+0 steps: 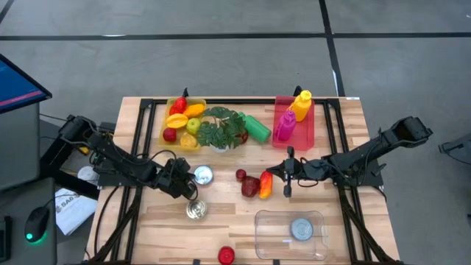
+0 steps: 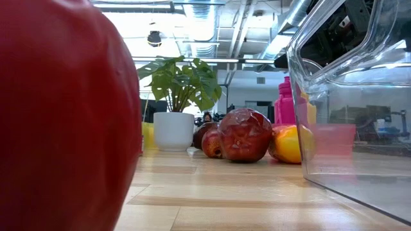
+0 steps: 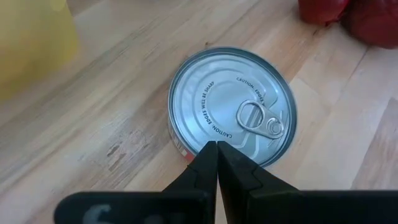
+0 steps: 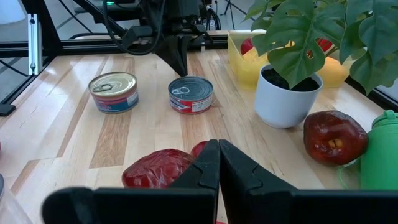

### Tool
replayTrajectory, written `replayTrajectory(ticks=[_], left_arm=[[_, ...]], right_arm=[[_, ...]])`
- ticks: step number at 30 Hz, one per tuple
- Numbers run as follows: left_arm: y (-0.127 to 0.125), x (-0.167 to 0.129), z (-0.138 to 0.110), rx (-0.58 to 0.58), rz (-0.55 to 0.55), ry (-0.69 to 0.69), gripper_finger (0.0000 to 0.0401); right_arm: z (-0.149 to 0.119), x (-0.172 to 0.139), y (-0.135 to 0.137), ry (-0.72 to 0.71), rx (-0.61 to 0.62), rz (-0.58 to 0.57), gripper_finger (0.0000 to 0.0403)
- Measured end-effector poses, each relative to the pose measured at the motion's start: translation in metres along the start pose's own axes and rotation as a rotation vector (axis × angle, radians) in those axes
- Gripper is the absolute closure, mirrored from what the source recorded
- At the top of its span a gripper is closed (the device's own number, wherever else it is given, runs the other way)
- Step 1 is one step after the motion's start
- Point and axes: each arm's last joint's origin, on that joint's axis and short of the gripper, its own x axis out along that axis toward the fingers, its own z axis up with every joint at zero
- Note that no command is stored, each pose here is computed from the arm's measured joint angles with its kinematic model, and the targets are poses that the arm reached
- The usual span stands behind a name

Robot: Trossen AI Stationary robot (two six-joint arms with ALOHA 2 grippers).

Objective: Pick & Place Food Item
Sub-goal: Put the red tuna can into the transparent bin

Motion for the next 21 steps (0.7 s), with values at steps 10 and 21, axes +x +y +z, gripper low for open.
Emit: replayTrajectory(ticks=[10,21], left_arm=[[0.0001,-0.0003,-0.0015,0.009,-0.015,0.049,0.0401],[-0.0011,0.0025,-0.0086,0.047,-0.006,0.054,0.0401]], right_arm=[[0.0,0.0,0.0,0.0,0.0,0.0,0.0403],[-0.0001,0.0,-0.0001,0.001,0.0,0.0,0.0403]])
